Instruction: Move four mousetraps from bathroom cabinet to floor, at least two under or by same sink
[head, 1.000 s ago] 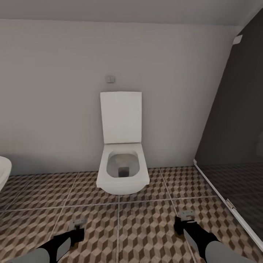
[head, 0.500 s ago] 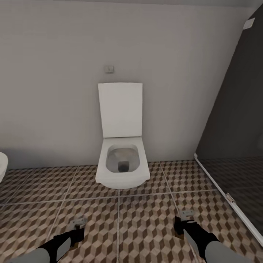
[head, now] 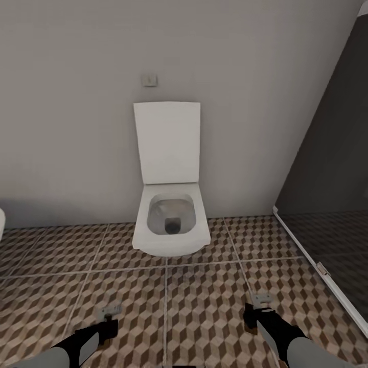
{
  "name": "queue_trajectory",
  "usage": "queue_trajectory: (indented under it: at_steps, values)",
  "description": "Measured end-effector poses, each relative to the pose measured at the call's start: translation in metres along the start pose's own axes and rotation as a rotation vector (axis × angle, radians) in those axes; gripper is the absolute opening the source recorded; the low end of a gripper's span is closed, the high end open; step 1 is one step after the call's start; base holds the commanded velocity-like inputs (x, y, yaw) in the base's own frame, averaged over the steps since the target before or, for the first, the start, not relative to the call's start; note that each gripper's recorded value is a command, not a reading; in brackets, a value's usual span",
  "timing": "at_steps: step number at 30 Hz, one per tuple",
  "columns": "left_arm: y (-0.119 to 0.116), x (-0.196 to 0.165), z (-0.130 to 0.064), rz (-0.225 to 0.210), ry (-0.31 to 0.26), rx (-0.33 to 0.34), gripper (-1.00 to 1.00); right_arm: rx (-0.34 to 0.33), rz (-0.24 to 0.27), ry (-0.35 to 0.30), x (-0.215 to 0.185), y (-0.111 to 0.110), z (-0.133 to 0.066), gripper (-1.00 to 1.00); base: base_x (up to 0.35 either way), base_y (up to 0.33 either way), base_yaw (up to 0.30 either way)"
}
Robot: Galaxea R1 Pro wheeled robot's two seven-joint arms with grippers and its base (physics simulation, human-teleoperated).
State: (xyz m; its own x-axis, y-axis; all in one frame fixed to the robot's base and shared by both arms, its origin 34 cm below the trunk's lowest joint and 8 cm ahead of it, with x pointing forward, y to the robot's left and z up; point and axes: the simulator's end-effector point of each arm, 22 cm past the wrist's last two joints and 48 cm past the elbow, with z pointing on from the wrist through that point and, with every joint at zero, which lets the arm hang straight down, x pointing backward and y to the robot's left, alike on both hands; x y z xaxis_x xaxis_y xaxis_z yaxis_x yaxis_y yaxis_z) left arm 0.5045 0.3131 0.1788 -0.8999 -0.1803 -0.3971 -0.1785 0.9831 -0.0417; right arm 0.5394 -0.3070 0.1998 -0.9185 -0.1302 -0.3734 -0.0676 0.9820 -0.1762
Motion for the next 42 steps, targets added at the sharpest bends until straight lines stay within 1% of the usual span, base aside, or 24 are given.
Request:
queue_trajectory:
  at_steps: [6, 8, 10, 11, 13, 15, 16, 19, 21, 23, 24, 25, 26, 28, 29, 32, 36, 42]
  values:
    - [0.001, 0.010, 0.007, 0.002, 0.025, -0.002, -1.00, -0.004, -0.007, 0.019, 0.009, 0.003, 0.007, -1.00, 0.000, 0.000, 0.000]
    - [0.002, 0.011, 0.009, 0.002, 0.037, -0.001, -1.00, -0.011, -0.010, -0.022, -0.013, 0.006, 0.006, -1.00, 0.000, 0.000, 0.000]
    - [-0.003, 0.003, 0.010, 0.004, 0.049, -0.002, -1.00, -0.016, -0.010, -0.066, -0.040, 0.009, 0.003, -1.00, 0.000, 0.000, 0.000]
    - [-0.005, 0.000, 0.011, 0.006, 0.053, -0.005, -1.00, -0.018, -0.009, -0.071, -0.045, 0.010, 0.002, -1.00, 0.000, 0.000, 0.000]
    - [-0.011, -0.015, 0.010, 0.018, 0.062, -0.024, -1.00, -0.018, -0.009, -0.075, -0.058, 0.011, 0.000, -1.00, 0.000, 0.000, 0.000]
    - [-0.028, -0.058, -0.003, 0.060, 0.064, -0.091, -1.00, 0.002, -0.006, -0.068, -0.075, 0.008, -0.007, -1.00, 0.000, 0.000, 0.000]
    - [-0.037, -0.074, -0.010, 0.077, 0.057, -0.100, -1.00, 0.010, -0.001, -0.057, -0.074, 0.007, -0.007, -1.00, 0.000, 0.000, 0.000]
    - [-0.067, -0.109, -0.029, 0.119, 0.031, -0.076, -1.00, 0.021, 0.017, -0.036, -0.071, 0.004, -0.004, -1.00, 0.000, 0.000, 0.000]
    - [-0.076, -0.116, -0.032, 0.129, 0.028, -0.066, -1.00, 0.020, 0.021, -0.030, -0.069, 0.006, -0.001, -1.00, 0.000, 0.000, 0.000]
    - [-0.079, -0.120, -0.033, 0.134, 0.028, -0.064, -1.00, 0.016, 0.025, -0.024, -0.066, 0.009, 0.002, -1.00, 0.000, 0.000, 0.000]
    - [-0.080, -0.122, -0.033, 0.131, 0.029, -0.064, -1.00, 0.014, 0.026, -0.020, -0.064, 0.011, 0.003, -1.00, 0.000, 0.000, 0.000]
    - [-0.076, -0.124, -0.031, 0.111, 0.030, -0.067, -1.00, 0.012, 0.027, -0.016, -0.062, 0.012, 0.005, -1.00, 0.000, 0.000, 0.000]
    - [-0.062, -0.122, -0.027, 0.057, 0.042, -0.082, -1.00, 0.011, 0.028, -0.014, -0.061, 0.014, 0.007, -1.00, 0.000, 0.000, 0.000]
    - [-0.045, -0.111, -0.017, 0.000, 0.067, -0.100, -1.00, 0.010, 0.029, -0.015, -0.059, 0.015, 0.010, -1.00, 0.000, 0.000, 0.000]
    - [-0.039, -0.106, -0.013, -0.017, 0.074, -0.105, -1.00, 0.010, 0.029, -0.015, -0.058, 0.015, 0.011, -1.00, 0.000, 0.000, 0.000]
    - [-0.031, -0.096, -0.005, -0.031, 0.091, -0.112, -1.00, 0.009, 0.028, -0.008, -0.053, 0.016, 0.016, -1.00, 0.000, 0.000, 0.000]
    - [-0.026, -0.089, 0.001, -0.031, 0.105, -0.118, -1.00, 0.010, 0.024, 0.000, -0.048, 0.016, 0.021, -1.00, 0.000, 0.000, 0.000]
    - [-0.024, -0.080, 0.010, -0.031, 0.121, -0.123, -1.00, 0.008, 0.042, 0.021, -0.041, 0.016, 0.029, -1.00, 0.000, 0.000, 0.046]
